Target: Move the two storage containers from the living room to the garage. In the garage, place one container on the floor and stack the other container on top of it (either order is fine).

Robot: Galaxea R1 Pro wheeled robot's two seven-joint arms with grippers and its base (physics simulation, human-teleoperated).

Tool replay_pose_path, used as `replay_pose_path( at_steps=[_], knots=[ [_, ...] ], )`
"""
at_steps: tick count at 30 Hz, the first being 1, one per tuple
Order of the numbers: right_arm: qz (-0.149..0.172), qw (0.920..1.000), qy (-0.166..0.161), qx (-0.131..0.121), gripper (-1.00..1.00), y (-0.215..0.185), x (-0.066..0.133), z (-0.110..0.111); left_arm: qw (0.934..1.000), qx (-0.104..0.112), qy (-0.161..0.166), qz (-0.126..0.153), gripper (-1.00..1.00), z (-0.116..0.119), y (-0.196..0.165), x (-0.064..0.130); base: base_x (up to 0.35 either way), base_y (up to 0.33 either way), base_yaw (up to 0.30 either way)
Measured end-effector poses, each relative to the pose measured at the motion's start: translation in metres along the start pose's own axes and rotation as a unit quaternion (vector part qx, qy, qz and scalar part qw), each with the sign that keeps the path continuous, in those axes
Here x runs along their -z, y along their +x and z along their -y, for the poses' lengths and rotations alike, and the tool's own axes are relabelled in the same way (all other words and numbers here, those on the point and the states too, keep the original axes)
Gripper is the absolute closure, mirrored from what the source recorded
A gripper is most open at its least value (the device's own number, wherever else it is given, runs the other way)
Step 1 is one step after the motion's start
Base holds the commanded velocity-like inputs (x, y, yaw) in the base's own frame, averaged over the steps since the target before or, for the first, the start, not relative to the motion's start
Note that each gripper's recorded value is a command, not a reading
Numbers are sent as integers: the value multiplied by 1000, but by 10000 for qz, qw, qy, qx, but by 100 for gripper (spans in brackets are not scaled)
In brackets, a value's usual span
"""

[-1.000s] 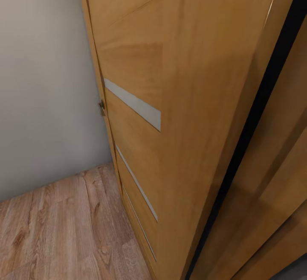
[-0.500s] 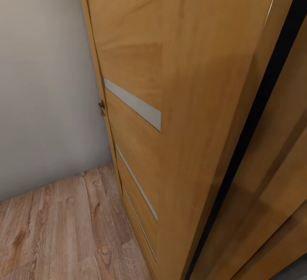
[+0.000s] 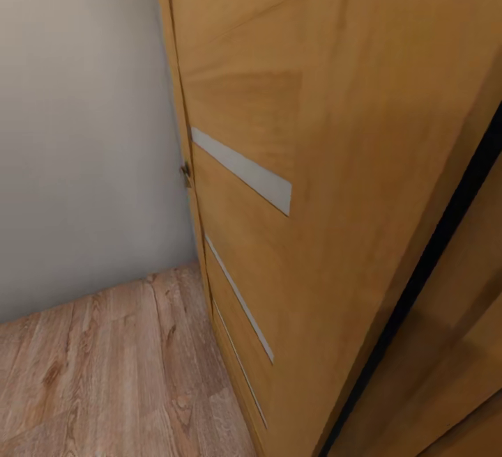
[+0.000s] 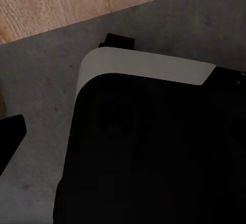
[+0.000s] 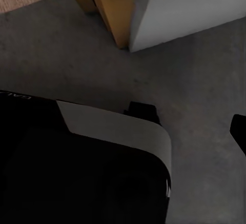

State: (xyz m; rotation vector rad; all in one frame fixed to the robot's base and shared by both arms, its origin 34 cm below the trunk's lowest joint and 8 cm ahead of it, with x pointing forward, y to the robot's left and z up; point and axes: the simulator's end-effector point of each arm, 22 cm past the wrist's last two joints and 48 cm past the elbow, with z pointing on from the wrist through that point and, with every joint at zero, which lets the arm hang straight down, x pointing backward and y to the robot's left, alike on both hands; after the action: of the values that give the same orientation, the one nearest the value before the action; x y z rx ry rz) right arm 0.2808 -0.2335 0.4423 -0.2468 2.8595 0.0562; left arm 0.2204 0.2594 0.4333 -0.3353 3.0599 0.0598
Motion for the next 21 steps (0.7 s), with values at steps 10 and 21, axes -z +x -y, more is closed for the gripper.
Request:
replay_pose_path(
  at_steps=[10,21],
  knots=[
    [3,10000,-11,22,-100,0,0,-1,10000,-1,0,1,-100,0,0,0,0,0,82],
    [-168,9997,14,-188,-100,16,2,-1,10000,0,0,1,-100,0,0,0,0,0,282]
  ],
)
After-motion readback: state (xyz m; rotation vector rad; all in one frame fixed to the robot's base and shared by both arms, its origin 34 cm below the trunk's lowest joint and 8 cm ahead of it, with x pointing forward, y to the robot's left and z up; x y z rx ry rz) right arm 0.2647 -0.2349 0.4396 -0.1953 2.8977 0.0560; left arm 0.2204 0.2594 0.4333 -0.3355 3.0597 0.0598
